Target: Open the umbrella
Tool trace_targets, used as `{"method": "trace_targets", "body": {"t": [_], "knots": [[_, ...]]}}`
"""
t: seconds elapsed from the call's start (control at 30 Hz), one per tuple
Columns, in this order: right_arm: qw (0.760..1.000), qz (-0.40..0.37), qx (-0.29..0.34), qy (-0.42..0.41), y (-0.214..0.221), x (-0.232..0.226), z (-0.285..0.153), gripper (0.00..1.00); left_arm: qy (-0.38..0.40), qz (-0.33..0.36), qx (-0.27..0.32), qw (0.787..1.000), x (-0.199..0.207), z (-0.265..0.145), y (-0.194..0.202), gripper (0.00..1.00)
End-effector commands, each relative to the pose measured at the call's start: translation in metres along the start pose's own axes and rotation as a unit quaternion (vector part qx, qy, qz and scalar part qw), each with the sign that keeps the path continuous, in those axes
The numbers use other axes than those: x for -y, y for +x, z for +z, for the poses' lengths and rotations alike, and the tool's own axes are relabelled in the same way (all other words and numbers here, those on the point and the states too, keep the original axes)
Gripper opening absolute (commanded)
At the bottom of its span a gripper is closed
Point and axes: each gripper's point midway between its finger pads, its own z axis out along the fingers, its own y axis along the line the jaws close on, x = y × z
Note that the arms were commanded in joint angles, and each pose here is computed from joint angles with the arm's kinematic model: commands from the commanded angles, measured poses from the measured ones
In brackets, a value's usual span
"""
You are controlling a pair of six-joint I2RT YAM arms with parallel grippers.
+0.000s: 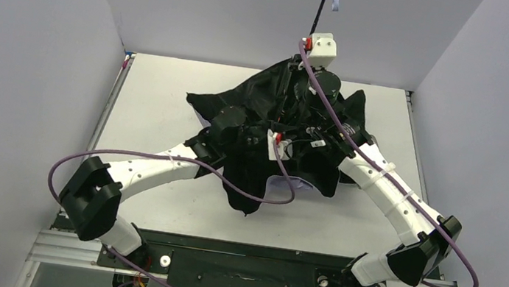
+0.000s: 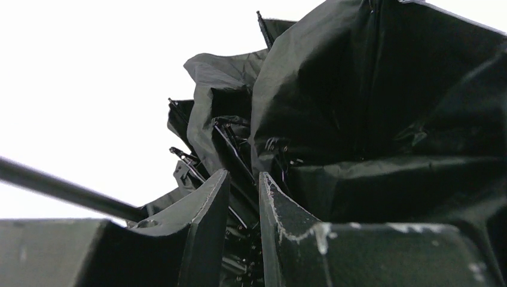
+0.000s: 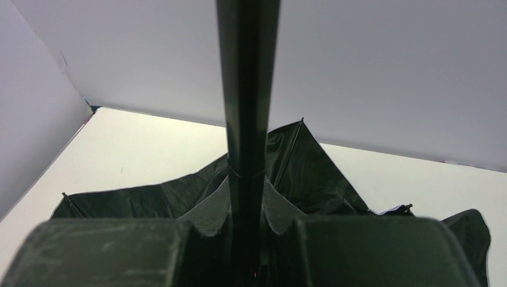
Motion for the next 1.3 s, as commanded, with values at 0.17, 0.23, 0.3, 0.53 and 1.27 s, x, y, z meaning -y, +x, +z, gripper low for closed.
{"method": "trace_targets", "body": {"t": [0.17, 0.23, 0.3, 0.53, 1.27], "knots": [[0.996, 0.047, 0.08, -0.014, -0.057, -0.006, -0.018, 0.0, 0.025, 0.07, 0.003, 0.997, 0.022, 0.033, -0.003, 0.25], [0.994, 0.048, 0.092, -0.021, -0.065, -0.007, -0.016, 0.0, 0.086, 0.079, 0.015, 0.993, 0.05, 0.03, -0.001, 0.26], [0.993, 0.052, 0.102, -0.028, -0.072, -0.006, -0.01, 0.0, 0.139, 0.075, 0.02, 0.987, 0.076, 0.025, 0.003, 0.26], [0.982, 0.071, 0.115, -0.134, -0.088, -0.013, 0.0, 0.0, 0.167, -0.035, 0.025, 0.985, 0.084, 0.002, -0.011, 0.29], [0.962, 0.025, 0.115, -0.247, 0.01, -0.049, 0.037, 0.0, -0.103, -0.349, -0.087, 0.928, -0.054, -0.139, 0.065, 0.51]]}}
